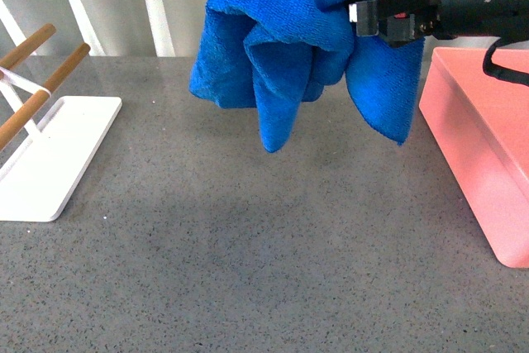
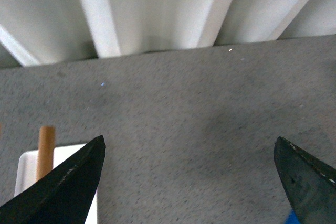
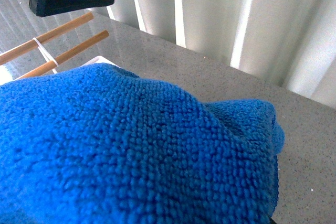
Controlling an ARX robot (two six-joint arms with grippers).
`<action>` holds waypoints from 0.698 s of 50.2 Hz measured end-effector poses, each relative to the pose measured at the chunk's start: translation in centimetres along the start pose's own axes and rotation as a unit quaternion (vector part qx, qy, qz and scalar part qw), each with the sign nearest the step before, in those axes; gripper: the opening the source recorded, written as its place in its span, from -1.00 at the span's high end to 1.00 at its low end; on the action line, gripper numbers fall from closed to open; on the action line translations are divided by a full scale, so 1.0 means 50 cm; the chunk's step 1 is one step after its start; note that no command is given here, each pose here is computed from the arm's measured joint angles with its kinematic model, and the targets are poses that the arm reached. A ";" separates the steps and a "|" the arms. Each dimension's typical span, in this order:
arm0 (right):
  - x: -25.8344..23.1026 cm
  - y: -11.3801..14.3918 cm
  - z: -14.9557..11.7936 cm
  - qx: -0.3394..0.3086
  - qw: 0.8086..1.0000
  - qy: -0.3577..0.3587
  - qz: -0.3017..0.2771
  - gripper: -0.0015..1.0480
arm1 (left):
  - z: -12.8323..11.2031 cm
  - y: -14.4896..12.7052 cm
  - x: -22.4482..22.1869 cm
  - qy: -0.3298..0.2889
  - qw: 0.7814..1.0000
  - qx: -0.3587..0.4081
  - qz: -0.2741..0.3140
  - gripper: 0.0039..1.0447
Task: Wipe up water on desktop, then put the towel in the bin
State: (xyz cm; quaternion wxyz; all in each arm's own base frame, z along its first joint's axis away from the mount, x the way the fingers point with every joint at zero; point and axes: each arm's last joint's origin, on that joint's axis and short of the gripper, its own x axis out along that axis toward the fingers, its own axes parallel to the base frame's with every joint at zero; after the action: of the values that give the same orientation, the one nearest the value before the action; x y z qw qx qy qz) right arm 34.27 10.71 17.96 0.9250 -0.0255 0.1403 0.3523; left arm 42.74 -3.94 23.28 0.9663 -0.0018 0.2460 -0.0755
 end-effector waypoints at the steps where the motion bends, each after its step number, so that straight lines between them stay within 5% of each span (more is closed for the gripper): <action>1: -0.005 -0.001 -0.005 0.002 1.000 0.001 -0.002 0.93 | -0.005 0.013 0.000 0.004 1.000 -0.003 0.001 -0.88; 11: -0.038 -0.021 -0.046 0.020 1.000 0.013 -0.014 0.93 | -0.032 0.139 -0.076 0.001 0.999 -0.023 -0.028 -0.88; 28: -0.077 -0.064 -0.065 0.040 0.998 0.010 -0.052 0.93 | -0.102 0.226 -0.249 -0.019 0.998 -0.056 -0.022 -0.88; 35: -0.079 -0.068 -0.065 0.042 0.998 0.008 -0.056 0.93 | -0.166 0.217 -0.280 -0.162 0.983 -0.025 0.080 -0.47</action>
State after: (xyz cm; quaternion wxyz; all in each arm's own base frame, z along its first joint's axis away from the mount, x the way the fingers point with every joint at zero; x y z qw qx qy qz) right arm 32.88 5.13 15.75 0.9423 0.0027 0.1605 0.2938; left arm 28.22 9.14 22.18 0.9960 -0.0183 0.0873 0.0100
